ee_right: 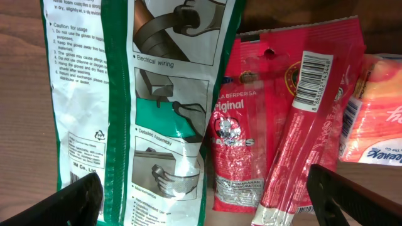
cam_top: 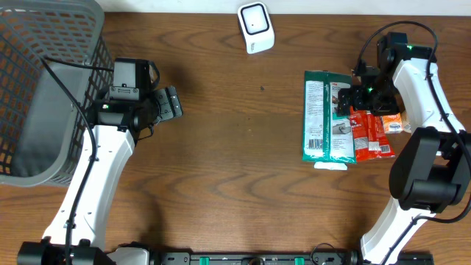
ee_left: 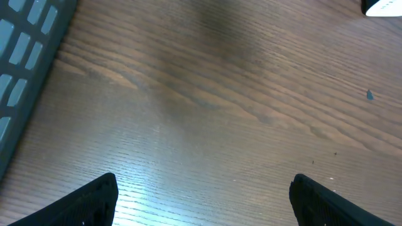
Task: Scan the item barcode
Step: 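Lower the gloves packet beside the red packets and open right gripper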
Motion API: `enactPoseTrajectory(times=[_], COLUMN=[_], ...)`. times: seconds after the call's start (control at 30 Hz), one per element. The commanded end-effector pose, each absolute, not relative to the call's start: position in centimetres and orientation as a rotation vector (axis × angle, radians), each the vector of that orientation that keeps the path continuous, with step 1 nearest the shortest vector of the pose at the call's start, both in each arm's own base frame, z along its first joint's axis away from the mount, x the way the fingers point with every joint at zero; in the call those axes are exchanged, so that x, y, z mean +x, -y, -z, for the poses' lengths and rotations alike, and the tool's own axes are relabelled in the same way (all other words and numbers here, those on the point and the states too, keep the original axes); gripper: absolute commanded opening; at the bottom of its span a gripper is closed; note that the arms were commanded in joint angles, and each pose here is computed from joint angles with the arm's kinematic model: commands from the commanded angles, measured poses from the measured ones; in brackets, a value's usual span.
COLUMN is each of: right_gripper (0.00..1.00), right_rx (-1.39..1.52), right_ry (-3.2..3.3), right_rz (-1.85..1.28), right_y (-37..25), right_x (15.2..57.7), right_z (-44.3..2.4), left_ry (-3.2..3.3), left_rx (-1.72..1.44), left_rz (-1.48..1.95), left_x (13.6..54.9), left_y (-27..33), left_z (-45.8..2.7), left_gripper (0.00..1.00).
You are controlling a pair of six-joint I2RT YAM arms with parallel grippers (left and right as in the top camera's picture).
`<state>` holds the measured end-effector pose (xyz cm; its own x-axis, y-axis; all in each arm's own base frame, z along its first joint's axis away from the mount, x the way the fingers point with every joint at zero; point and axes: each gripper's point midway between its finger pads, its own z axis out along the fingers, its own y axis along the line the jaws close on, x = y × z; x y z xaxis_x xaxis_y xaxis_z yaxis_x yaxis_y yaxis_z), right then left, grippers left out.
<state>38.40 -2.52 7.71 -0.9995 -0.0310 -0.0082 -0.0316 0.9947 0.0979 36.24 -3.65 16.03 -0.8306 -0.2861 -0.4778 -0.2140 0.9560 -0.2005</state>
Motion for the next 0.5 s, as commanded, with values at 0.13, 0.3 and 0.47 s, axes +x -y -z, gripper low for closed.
enactPoseTrajectory(times=[0.13, 0.3, 0.47], right_gripper=[0.99, 0.99, 0.99], right_rx=[-0.053, -0.053, -0.053], right_ry=[-3.104, -3.104, -3.104], right_rz=[-0.160, -0.160, -0.160], right_y=[2.48, 2.48, 2.48], right_x=[38.86, 38.86, 38.86], right_z=[-8.46, -8.46, -8.46], left_ry=[-2.582, -2.582, -2.582], left_rx=[-0.362, -0.363, -0.362], left_rz=[0.169, 0.169, 0.169], left_x=[36.34, 36.34, 36.34], left_y=[3.28, 3.26, 3.28], left_z=[-16.04, -16.04, -16.04], left_gripper=[0.88, 0.88, 0.88])
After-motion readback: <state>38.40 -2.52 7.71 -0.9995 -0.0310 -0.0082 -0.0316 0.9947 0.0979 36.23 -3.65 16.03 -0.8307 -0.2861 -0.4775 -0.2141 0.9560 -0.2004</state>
